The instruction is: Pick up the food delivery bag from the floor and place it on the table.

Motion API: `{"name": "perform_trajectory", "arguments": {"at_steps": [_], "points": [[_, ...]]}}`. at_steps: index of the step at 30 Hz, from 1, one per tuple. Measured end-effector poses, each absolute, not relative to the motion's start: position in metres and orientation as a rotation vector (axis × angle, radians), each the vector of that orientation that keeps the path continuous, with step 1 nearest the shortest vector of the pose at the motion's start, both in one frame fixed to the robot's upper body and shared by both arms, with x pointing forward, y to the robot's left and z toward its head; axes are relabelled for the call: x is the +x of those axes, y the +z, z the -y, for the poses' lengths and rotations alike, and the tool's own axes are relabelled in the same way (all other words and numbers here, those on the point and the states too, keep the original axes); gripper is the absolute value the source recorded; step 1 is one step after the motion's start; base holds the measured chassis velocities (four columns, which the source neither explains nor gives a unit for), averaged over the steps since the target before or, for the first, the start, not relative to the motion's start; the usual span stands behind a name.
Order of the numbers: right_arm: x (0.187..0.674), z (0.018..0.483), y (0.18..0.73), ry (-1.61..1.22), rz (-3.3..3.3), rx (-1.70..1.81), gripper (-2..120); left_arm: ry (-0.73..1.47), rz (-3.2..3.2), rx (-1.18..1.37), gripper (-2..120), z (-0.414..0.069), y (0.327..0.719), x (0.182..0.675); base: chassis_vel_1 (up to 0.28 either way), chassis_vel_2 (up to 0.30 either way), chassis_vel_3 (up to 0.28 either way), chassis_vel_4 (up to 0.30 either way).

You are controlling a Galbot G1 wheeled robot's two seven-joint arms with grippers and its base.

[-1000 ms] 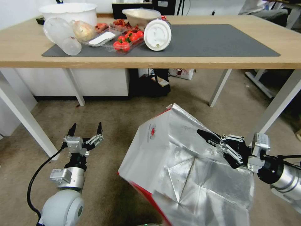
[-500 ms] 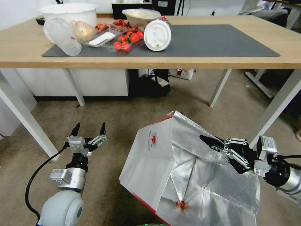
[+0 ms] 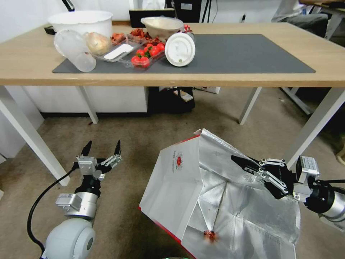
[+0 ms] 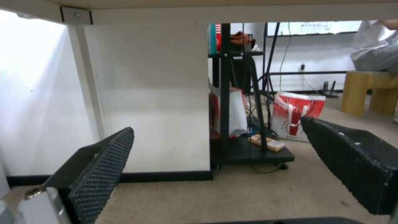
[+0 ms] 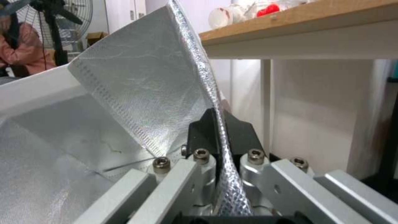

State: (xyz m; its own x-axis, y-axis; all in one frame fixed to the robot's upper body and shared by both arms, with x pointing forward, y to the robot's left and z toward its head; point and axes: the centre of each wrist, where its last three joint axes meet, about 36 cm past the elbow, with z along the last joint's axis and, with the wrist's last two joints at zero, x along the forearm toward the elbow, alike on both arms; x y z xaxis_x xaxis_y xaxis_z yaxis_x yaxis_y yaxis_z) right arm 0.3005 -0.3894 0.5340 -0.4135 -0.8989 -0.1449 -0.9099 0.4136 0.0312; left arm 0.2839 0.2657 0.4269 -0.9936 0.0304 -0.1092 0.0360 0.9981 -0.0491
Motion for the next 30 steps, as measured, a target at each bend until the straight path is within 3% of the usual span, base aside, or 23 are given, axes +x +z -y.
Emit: {"name": "perform_trajectory", "arguments": {"at_steps": [30], "points": [[0.3002, 0.3928, 0.532, 0.167, -2.585, -1.609, 0, -0.004, -3.062, 0.061, 100, -0.2649, 0.4317, 0.278, 0.0, 0.0, 0.0, 0.0]]}}
